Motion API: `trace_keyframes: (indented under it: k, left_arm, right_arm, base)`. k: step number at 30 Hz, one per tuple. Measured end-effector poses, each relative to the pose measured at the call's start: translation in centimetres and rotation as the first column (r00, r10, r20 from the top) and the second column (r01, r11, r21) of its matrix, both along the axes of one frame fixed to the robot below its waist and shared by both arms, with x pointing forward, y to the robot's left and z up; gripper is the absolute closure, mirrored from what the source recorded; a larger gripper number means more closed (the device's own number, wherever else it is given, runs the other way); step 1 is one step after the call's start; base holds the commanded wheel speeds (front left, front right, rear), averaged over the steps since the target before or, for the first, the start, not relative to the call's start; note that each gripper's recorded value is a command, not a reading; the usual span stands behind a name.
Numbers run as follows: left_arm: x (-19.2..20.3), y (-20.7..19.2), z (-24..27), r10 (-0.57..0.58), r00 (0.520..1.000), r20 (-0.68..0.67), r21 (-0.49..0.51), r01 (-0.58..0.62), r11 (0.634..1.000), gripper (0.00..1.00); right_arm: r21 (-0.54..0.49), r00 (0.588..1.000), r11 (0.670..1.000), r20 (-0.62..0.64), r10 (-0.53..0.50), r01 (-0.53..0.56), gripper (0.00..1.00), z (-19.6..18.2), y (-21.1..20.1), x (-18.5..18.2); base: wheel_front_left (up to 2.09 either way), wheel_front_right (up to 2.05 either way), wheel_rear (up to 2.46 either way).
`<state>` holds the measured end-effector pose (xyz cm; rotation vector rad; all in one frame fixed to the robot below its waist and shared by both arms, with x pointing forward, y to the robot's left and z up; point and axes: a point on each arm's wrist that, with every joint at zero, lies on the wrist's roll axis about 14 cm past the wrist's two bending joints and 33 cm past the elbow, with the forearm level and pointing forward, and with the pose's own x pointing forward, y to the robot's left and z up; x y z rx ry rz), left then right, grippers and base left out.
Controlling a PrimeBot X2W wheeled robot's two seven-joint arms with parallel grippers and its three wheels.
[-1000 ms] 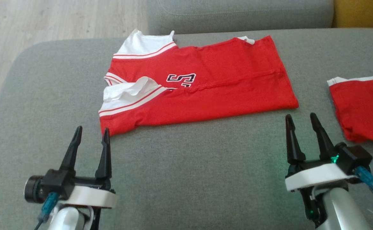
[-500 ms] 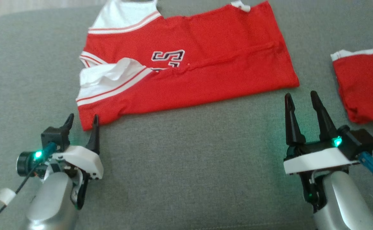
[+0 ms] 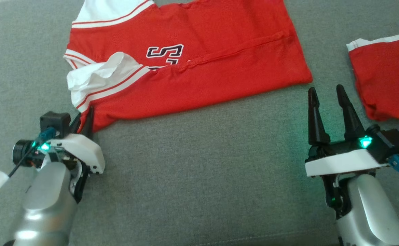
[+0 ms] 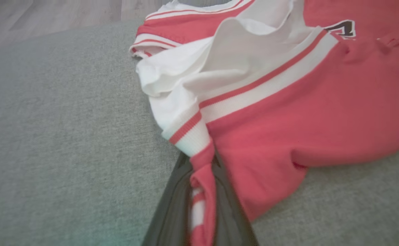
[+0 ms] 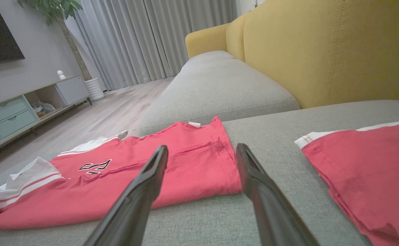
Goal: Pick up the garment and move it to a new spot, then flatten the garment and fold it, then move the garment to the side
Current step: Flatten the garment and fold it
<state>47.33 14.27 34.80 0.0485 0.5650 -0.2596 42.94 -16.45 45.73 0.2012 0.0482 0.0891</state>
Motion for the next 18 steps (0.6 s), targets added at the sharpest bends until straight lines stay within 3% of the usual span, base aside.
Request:
trace_keyframes:
  k: [9, 14, 18]
  left_arm:
    - [0.1, -0.1, 4.6, 0.048, 0.973, 0.224, -0.074, -0.032, 0.997, 1.00]
    - [0.8, -0.4, 7.7, 0.041, 0.944, 0.327, -0.094, -0.010, 0.996, 1.00]
    - [0.6, -0.7, 8.1, 0.014, 0.939, 0.345, -0.089, 0.018, 0.996, 1.00]
  right_arm:
    - [-0.031, 0.999, 0.999, -0.043, 0.006, -0.007, 0.00, -0.9, 0.1, 0.2]
    - [-0.069, 0.987, 0.998, -0.160, -0.013, 0.002, 0.00, -2.5, -0.9, 2.5]
    - [-0.017, 0.963, 0.999, -0.266, -0.041, 0.038, 0.00, -4.2, -1.6, 4.3]
  base:
    - [0.00, 0.00, 0.00]
    - [0.00, 0.00, 0.00]
    - [0.00, 0.00, 0.00]
